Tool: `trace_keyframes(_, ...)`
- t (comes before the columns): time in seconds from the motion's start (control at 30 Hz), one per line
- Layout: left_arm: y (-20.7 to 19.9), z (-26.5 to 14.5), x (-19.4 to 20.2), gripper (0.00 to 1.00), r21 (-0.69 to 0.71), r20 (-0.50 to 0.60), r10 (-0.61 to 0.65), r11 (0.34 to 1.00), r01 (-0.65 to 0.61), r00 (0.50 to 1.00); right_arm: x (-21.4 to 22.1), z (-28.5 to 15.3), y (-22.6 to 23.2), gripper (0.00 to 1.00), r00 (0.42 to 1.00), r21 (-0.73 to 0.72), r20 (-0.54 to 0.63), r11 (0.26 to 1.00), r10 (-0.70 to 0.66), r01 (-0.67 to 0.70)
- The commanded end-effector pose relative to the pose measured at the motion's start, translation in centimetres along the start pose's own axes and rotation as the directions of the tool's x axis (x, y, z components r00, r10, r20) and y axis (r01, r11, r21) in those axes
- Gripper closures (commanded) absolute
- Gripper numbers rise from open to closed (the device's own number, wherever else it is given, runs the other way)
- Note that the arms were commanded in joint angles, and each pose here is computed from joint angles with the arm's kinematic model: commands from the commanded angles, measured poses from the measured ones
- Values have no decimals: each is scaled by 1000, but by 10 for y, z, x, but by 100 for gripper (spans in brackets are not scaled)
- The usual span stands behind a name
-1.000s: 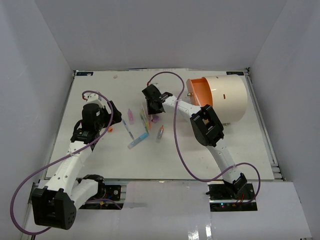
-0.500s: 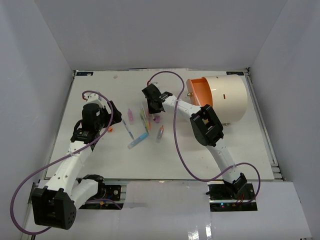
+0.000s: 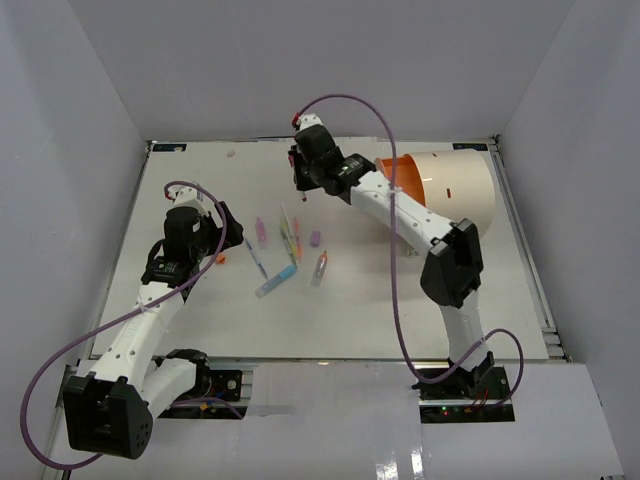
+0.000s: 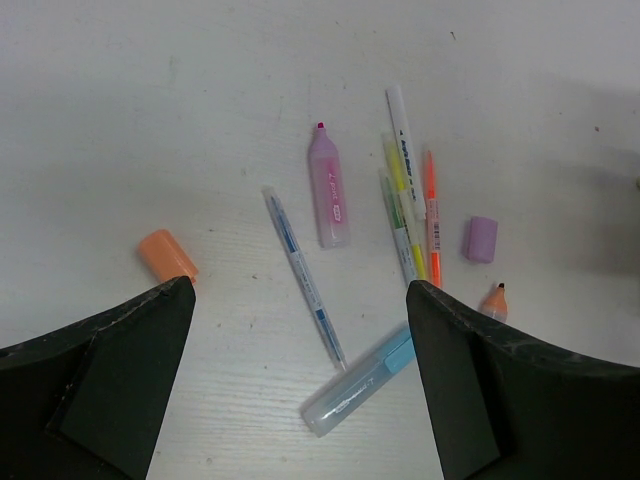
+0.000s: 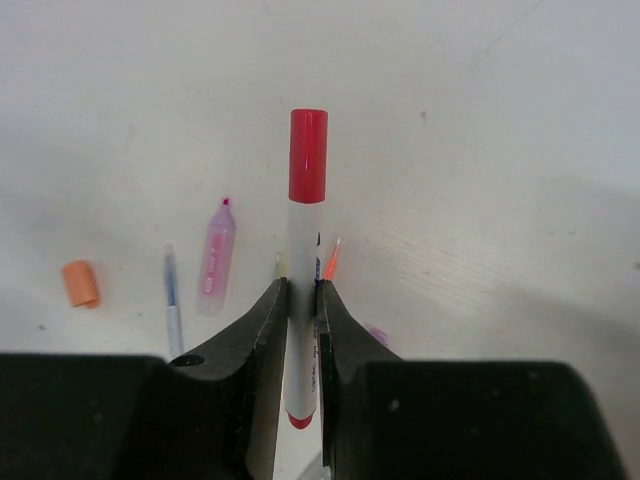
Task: Sort the stationery into containers
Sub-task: Place the pen in the drawer, then pick up the pen from the center of the board.
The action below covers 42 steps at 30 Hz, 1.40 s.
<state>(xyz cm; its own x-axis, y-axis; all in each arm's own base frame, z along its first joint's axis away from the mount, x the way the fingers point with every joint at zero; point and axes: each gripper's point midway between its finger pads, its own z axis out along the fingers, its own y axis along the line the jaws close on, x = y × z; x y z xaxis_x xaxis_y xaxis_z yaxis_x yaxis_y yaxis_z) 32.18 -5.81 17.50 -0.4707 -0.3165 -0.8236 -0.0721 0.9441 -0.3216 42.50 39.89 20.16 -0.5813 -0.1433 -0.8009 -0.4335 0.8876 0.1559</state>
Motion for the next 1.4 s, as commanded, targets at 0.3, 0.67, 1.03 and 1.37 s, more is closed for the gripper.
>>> trace_keyframes(0.3, 2, 1, 0, 2, -2, 10, 14, 1000, -14, 1000, -67, -207, -95, 83, 965, 267, 225, 961, -136, 73)
trace_keyframes(0.67, 3, 3, 1, 2, -8, 6, 15, 1000, -15, 1000, -12, -208, -162, 80, 988, 315, 100, 946, -118, 81)
trace_keyframes(1.03, 3, 4, 2, 2, -9, 1, 17, 1000, -17, 1000, -4, -186, -180, 46, 992, 342, 42, 934, -120, 99)
trace_keyframes(1.37, 0, 3, 1, 2, 7, 0, 18, 1000, -18, 1000, -76, -219, -136, 42, 963, 208, 228, 973, -145, 97)
